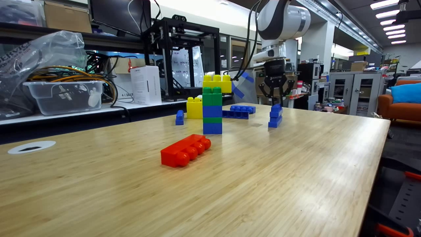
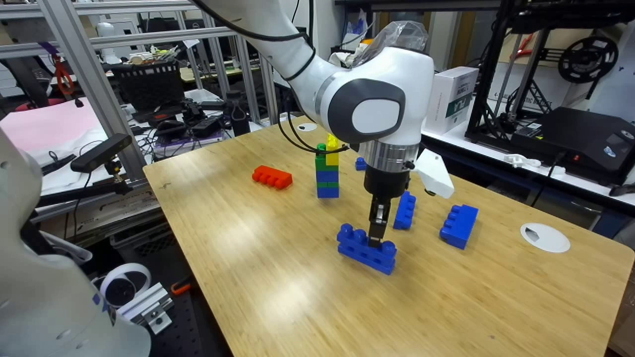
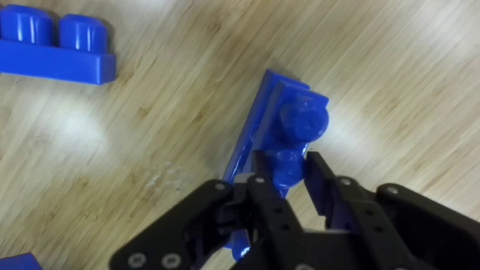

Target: Move the stack of blocks to the right and stack two blue blocks on it

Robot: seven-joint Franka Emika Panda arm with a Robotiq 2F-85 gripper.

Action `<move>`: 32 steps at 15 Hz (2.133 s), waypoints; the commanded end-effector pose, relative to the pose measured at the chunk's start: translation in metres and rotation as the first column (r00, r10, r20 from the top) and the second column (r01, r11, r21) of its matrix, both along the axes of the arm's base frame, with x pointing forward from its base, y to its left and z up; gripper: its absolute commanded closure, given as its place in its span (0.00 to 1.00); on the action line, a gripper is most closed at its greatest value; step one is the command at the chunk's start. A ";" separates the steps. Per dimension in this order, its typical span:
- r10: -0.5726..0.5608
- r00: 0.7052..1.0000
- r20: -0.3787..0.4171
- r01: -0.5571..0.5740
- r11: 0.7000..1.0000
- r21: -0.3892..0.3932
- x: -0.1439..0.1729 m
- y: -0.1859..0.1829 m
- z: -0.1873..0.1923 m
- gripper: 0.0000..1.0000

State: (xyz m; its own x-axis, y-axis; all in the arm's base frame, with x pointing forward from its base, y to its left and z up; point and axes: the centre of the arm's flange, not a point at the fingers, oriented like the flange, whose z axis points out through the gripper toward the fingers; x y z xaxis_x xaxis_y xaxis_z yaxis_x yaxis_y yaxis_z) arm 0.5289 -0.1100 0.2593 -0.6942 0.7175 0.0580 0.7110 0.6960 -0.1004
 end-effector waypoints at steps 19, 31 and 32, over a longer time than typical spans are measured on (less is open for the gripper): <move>0.026 1.000 0.010 -0.026 1.000 0.001 0.005 0.011 -0.029 0.93; -0.069 0.998 0.013 0.069 0.997 0.020 -0.012 0.007 -0.006 0.18; -0.094 0.995 0.023 0.093 0.995 0.022 -0.014 0.006 0.002 0.10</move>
State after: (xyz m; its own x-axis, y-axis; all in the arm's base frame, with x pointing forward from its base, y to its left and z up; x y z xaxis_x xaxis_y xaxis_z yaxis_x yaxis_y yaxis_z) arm 0.5272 -0.1004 0.2436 -0.6640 0.7448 0.0658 0.7381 0.6670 -0.1017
